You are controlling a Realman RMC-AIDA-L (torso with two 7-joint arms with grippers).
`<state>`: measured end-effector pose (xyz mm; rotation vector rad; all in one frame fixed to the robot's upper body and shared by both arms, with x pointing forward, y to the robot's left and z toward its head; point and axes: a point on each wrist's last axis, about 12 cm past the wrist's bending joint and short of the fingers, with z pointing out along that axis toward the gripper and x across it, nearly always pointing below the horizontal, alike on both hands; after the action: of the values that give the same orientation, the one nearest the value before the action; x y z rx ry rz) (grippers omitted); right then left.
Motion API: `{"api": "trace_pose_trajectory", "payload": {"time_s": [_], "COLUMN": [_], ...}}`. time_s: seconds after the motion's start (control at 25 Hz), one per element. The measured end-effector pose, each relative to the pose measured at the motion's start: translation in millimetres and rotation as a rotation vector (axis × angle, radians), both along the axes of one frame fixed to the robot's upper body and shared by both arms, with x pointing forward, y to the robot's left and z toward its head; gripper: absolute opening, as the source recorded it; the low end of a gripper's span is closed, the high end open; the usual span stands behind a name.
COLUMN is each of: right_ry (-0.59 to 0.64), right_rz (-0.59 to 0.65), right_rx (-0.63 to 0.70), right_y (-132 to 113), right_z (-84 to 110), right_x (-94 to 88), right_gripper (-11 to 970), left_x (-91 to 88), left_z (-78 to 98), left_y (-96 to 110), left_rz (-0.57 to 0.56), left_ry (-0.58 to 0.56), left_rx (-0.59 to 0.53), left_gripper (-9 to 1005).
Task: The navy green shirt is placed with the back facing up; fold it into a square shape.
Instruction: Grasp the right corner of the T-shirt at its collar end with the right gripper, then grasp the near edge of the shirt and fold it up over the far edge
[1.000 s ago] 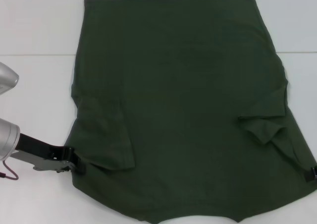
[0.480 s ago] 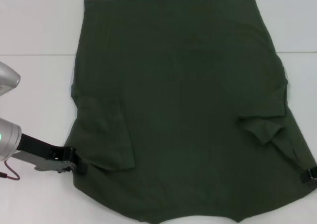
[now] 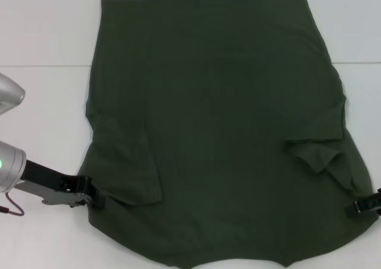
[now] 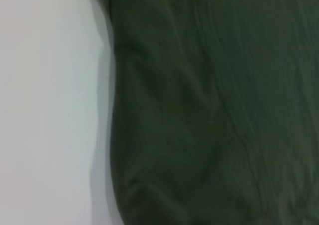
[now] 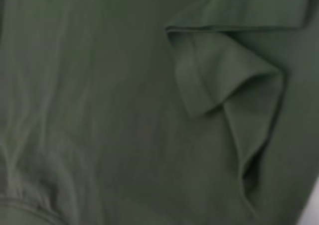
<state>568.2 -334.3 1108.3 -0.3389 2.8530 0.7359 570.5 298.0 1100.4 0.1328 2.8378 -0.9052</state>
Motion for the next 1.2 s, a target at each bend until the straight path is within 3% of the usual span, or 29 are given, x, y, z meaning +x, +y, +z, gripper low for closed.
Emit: {"api": "trace_pose_trajectory", "payload": {"time_s": [0.44,0.56,0.76,1.2], "right_ry": [-0.042,-0.038,-0.044,-0.049], "right_rz": [0.002,0.011,0.02,0.081], "right_rx": [-0.025,-0.025,-0.029,-0.032], "right_y": [4.3,5.9,8.2,12.0], "right_z": [3.6,3.0,4.8,5.4], "right_x": [5.7,6.3,8.9,8.6], "right_gripper": [809,584,359,123], "left_x": [-0.5,-0.4,0.4,0.6], "left_z": [-0.6,-0.4,-0.3,1.0], "left_y": [-0.4,-0.2,0.3,5.1], "left_rz": [-0.003,-0.002,0.0,0.005], "left_ry": [-0.002,-0.003,-0.01,-0.066], "left_rx": [-0.002,-0.003,-0.001,-0.062], "left_gripper": [45,45,46,47]}}
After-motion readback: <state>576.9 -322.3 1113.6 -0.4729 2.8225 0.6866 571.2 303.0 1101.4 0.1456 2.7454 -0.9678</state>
